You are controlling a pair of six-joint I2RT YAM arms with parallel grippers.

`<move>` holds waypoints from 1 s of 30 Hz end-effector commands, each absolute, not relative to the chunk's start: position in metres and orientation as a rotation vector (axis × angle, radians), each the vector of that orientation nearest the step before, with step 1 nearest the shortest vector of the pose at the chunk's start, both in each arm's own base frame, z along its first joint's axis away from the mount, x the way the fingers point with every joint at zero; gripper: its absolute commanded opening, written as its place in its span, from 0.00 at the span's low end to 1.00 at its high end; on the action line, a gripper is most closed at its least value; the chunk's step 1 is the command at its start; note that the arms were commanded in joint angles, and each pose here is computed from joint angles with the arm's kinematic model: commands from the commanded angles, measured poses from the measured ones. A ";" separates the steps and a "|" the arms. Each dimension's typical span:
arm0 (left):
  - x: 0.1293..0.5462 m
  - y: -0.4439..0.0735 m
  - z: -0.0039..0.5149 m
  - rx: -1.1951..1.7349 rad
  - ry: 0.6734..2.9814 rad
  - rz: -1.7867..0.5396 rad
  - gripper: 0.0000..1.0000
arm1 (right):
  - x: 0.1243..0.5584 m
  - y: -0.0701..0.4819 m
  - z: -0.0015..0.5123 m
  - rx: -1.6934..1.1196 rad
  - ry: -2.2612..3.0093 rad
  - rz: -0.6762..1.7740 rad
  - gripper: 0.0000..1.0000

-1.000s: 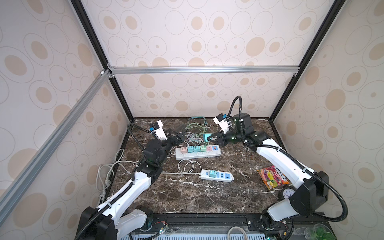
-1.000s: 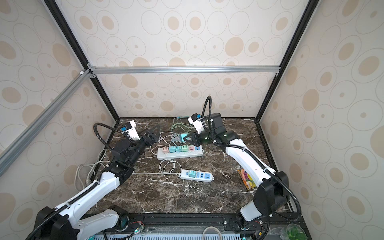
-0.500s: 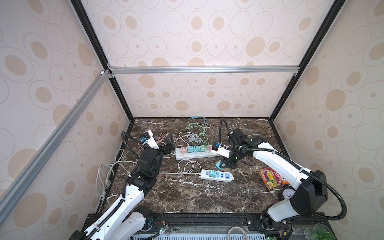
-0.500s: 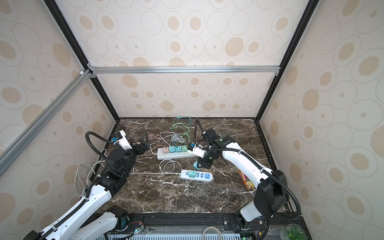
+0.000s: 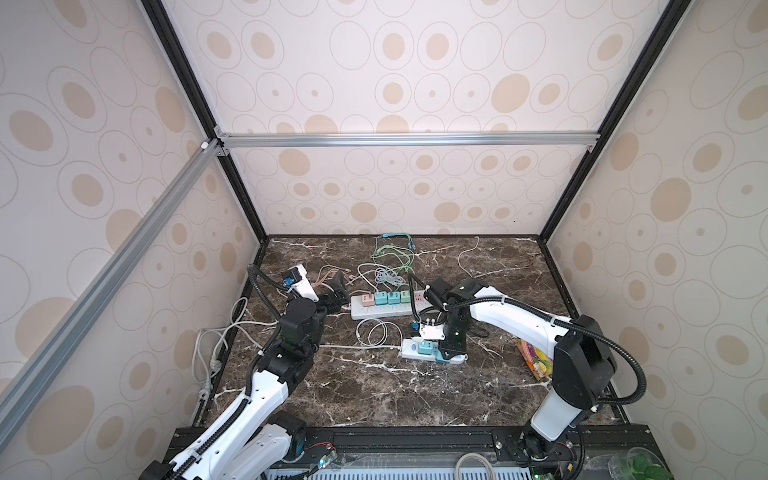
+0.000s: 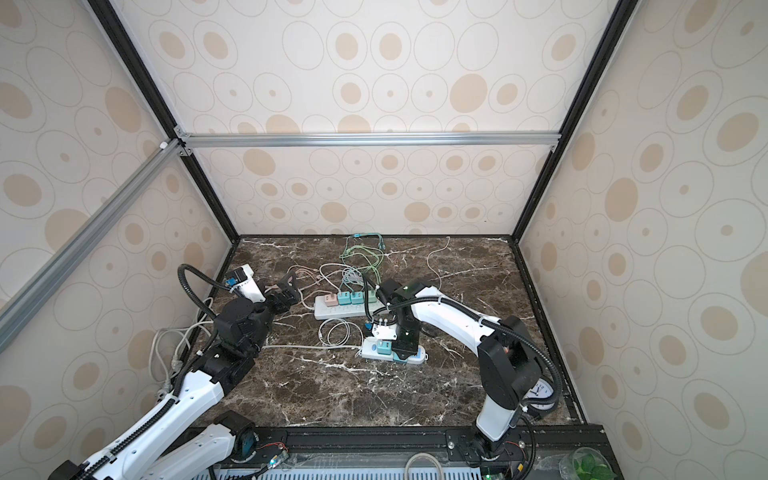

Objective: Insert the plug

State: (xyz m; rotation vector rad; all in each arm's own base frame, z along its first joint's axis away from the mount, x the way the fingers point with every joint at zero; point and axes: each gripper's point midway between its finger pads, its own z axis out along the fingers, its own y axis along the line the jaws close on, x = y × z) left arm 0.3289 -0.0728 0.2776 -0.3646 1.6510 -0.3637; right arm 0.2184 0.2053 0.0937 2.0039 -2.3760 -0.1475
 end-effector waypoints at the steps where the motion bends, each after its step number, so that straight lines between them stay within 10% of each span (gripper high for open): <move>1: 0.329 -0.065 0.277 -0.377 1.654 -0.315 0.98 | 0.222 0.192 0.098 2.033 -2.306 -0.036 0.00; 30: 0.329 -0.065 0.268 -0.381 1.676 -0.314 0.98 | 0.228 0.161 0.082 2.005 -2.263 0.062 0.00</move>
